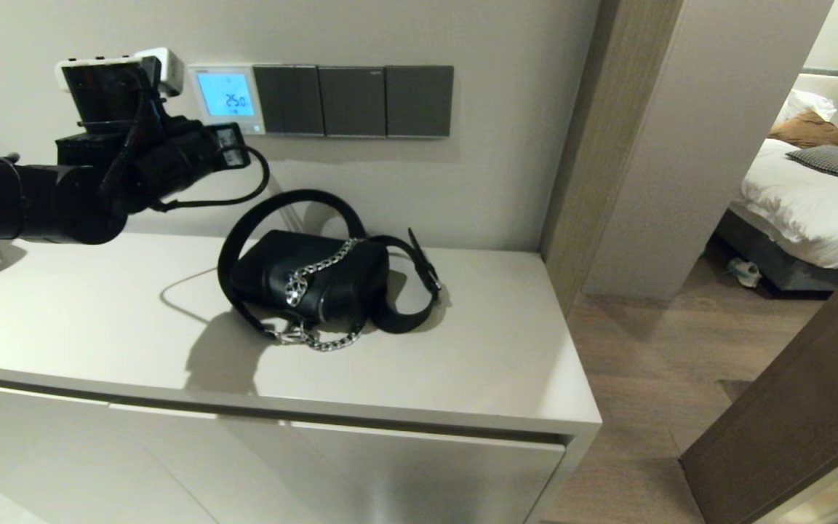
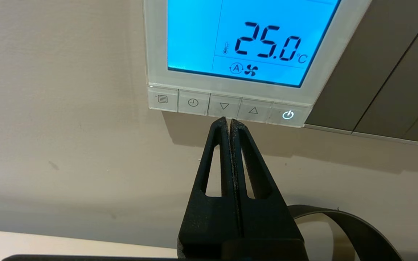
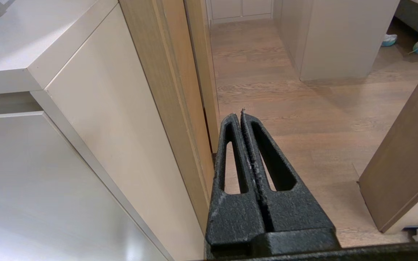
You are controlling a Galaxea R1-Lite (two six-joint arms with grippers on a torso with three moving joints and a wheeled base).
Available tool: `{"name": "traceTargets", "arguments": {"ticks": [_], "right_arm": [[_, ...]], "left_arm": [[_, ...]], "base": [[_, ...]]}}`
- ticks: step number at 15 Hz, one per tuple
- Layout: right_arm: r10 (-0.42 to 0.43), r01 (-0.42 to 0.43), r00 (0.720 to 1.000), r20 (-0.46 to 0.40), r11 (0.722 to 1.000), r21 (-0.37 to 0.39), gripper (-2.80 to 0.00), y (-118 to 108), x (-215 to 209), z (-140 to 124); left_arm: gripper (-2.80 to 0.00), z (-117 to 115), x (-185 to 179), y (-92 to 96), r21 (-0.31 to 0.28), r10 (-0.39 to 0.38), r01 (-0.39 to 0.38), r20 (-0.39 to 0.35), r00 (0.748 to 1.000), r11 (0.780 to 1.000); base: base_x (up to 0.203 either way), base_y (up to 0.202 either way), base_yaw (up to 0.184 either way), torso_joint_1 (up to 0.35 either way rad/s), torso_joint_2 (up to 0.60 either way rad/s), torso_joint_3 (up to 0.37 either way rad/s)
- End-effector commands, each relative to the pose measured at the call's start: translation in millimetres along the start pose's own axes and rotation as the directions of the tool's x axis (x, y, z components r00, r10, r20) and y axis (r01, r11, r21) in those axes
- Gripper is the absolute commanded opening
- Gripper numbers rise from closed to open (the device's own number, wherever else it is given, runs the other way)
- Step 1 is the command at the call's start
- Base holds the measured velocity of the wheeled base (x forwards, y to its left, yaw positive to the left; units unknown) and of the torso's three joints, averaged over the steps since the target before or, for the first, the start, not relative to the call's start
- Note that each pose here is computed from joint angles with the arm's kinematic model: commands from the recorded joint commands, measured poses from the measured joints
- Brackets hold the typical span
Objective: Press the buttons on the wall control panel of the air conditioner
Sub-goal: Press the temperature decrease button
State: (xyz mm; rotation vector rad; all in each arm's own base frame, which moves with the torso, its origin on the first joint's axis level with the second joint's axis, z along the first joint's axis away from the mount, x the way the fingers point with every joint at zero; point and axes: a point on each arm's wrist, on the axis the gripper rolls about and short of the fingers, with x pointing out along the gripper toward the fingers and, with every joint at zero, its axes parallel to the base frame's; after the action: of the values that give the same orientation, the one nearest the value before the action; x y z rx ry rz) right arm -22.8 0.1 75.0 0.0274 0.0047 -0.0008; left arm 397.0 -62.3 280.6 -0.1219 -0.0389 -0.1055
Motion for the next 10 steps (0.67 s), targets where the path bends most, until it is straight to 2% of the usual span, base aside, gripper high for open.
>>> {"name": "traceTargets", "arguments": {"ticks": [1, 10], "right_arm": [[0.001, -0.001, 1.000, -0.003, 1.000, 0.000, -2.80, 0.0, 0.2, -0.4], [0.001, -0.001, 1.000, -0.003, 1.000, 0.000, -2.80, 0.0, 0.2, -0.4]], "left_arm": [[-2.80, 2.5, -2.1, 0.1, -0.003, 0.000, 0.000, 0.011, 1.000, 1.000], [-2.80, 0.3, 2.9, -0.7, -0.002, -0.012, 0.012, 0.014, 1.000, 1.000]], "base": [[0.000, 0.000, 0.000, 0.000, 0.00, 0.000], [0.000, 0.000, 0.000, 0.000, 0.00, 0.000]]}}
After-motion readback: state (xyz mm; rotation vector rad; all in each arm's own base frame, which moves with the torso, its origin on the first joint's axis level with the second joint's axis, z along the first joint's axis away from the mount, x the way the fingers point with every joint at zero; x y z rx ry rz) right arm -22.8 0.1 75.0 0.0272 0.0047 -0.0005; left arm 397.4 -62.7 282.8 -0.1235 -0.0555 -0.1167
